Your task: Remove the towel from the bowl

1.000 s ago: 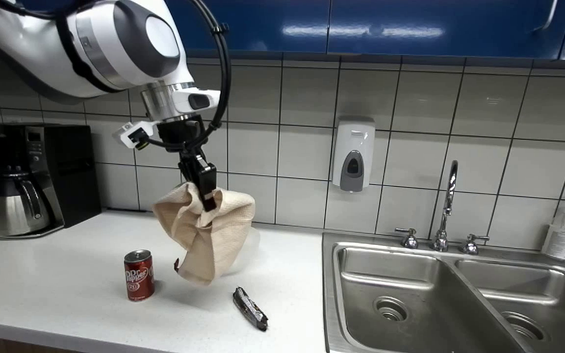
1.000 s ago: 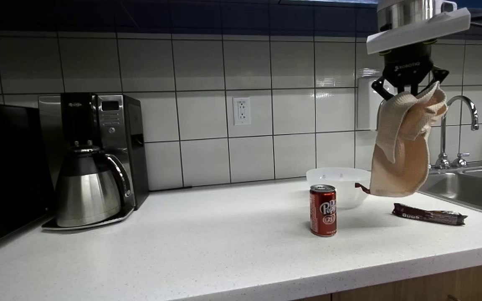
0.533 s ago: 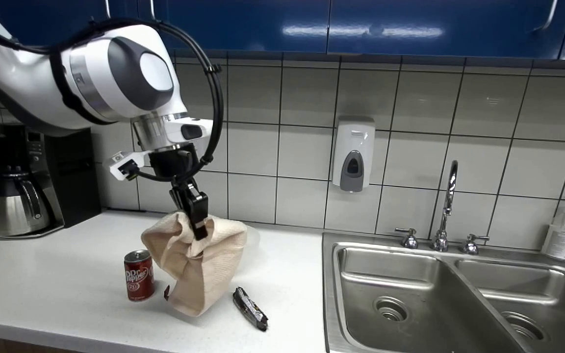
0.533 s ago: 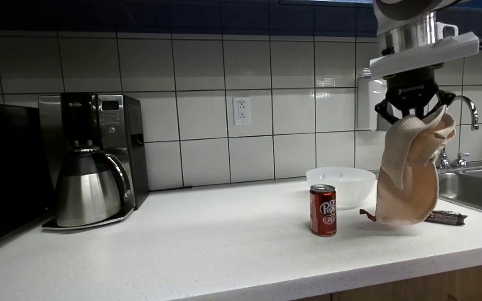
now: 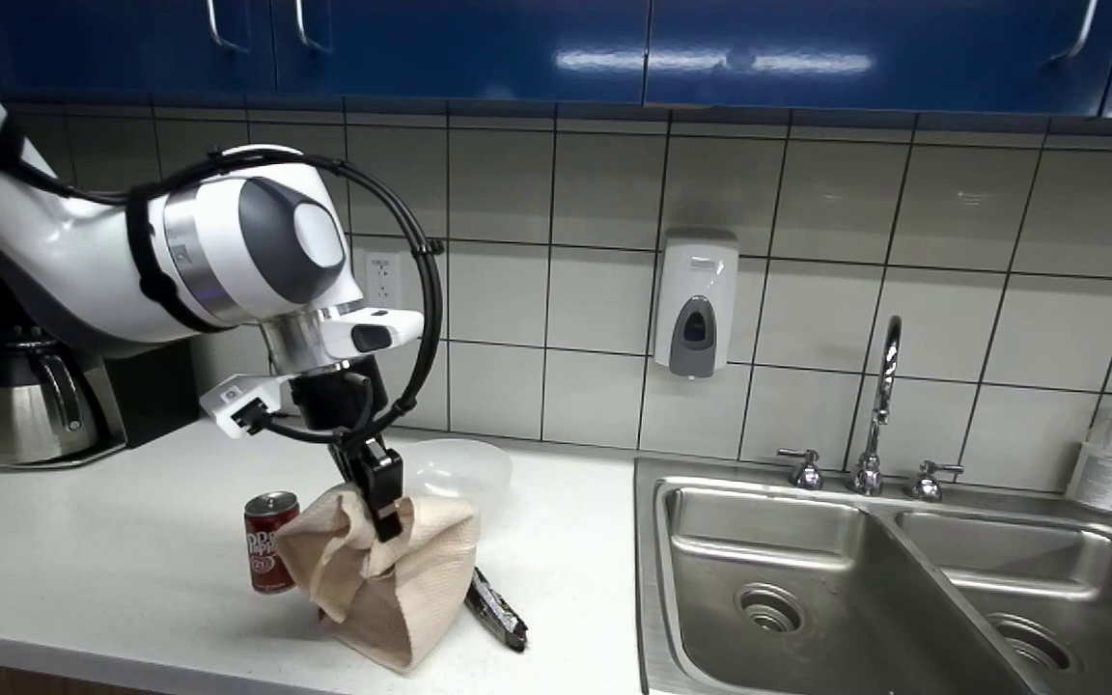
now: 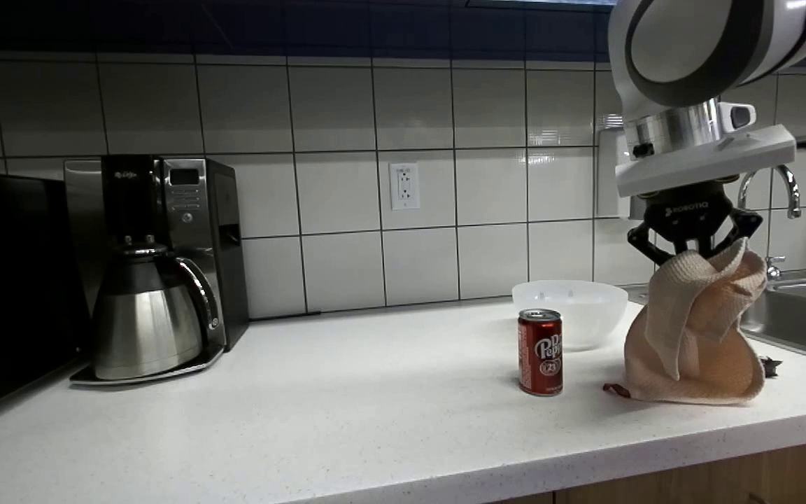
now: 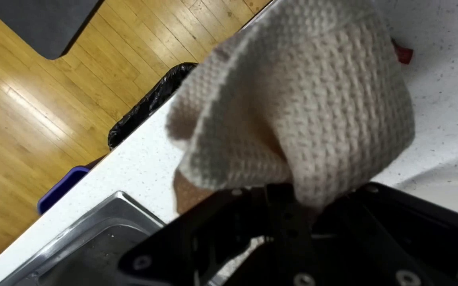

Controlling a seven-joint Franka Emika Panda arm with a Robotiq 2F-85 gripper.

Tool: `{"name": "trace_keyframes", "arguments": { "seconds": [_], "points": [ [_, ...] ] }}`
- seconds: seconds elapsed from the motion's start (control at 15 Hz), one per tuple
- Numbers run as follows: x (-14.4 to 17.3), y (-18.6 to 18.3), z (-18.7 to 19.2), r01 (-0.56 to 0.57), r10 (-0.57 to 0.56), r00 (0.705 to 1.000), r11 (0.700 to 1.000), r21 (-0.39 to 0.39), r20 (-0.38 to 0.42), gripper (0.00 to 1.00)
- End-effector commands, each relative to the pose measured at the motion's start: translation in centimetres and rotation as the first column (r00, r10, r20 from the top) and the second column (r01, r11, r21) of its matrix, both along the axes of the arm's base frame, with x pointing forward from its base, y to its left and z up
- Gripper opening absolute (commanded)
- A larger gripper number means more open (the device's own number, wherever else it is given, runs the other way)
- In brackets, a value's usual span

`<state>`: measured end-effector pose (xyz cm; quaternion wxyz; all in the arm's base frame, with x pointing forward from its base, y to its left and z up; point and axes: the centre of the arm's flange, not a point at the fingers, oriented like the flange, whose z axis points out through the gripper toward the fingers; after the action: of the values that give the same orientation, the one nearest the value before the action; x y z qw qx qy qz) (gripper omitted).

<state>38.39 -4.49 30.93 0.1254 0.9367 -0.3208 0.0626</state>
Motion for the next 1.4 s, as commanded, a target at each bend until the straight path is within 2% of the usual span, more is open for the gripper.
{"name": "trace_keyframes", "arguments": {
  "seconds": [0.0, 0.33, 0.73, 0.8, 0.93, 1.33],
  "points": [
    [1.2, 0.2, -3.4, 0.016, -0.016, 1.0, 0.999, -0.037, -0.003, 0.02],
    [2.7, 0.6, -7.7, 0.037, -0.038, 0.999, 0.995, -0.097, -0.006, 0.02],
    [4.7, 1.3, -10.0, 0.06, -0.06, 0.998, 0.987, -0.146, 0.006, 0.02],
    [4.9, 1.4, -10.0, 0.059, -0.06, 0.998, 0.988, -0.145, -0.002, 0.33],
    [5.0, 1.6, -9.7, 0.051, -0.054, 0.998, 0.99, -0.131, -0.021, 0.41],
    [5.7, 0.4, -4.4, 0.051, -0.054, 0.998, 0.996, -0.07, -0.033, 0.86]
  ]
}}
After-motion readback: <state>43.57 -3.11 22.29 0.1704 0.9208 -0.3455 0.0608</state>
